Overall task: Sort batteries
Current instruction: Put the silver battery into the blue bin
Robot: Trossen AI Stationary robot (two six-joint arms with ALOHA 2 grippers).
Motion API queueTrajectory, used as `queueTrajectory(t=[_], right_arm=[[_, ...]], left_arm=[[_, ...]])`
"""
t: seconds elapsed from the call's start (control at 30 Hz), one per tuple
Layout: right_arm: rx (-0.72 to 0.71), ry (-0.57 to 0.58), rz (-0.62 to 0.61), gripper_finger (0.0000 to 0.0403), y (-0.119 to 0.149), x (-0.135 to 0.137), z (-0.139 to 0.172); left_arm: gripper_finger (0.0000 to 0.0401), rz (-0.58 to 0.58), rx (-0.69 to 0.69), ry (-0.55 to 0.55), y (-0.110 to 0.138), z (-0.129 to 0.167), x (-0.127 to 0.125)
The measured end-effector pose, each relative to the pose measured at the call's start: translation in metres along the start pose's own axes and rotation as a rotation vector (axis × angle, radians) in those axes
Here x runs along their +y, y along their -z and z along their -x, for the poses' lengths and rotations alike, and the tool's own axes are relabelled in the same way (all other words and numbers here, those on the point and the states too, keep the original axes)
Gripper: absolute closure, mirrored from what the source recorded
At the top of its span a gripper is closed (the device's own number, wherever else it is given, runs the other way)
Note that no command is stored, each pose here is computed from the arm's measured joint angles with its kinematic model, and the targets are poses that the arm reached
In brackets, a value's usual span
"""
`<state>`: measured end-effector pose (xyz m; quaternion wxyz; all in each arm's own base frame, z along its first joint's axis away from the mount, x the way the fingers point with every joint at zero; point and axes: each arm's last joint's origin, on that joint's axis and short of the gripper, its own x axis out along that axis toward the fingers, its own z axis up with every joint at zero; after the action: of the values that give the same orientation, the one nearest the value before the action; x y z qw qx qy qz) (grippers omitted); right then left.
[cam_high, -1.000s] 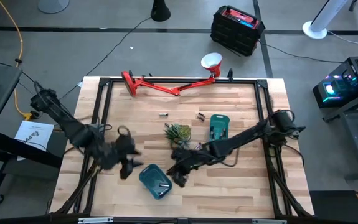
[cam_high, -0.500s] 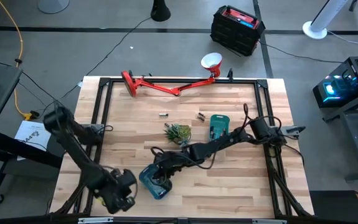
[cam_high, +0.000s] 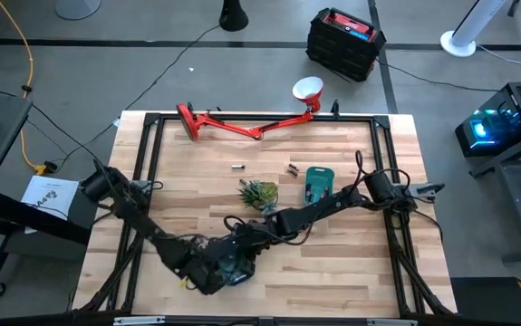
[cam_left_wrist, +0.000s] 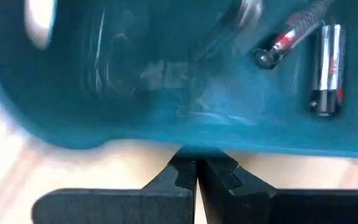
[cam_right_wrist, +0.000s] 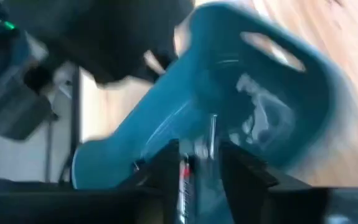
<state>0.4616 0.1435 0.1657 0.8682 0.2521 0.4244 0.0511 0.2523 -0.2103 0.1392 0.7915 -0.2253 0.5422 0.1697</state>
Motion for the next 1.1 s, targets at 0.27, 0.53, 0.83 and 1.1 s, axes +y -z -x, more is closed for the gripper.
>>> queueTrajectory(t=[0.27, 0.53, 0.83, 1.1], right_arm=[[0.088, 0.252, 0.172, 0.0255, 0.004, 0.004, 0.048], [0.17, 0.447, 0.266, 0.0254, 0.01, 0.014, 0.114], [0.347, 0.429, 0.256, 0.0254, 0.075, -0.032, 0.124], [0.375, 0.308, 0.639, 0.0254, 0.088, -0.045, 0.108]], left_arm=[[0.0401, -0.112, -0.057, -0.007, -0.034, -0.007, 0.01], [0.0401, -0.176, -0.083, 0.018, -0.05, -0.009, 0.013], [0.0401, -0.249, -0.141, 0.062, -0.066, 0.015, 0.017], [0.0401, -0.234, -0.319, 0.088, -0.073, 0.069, 0.025]])
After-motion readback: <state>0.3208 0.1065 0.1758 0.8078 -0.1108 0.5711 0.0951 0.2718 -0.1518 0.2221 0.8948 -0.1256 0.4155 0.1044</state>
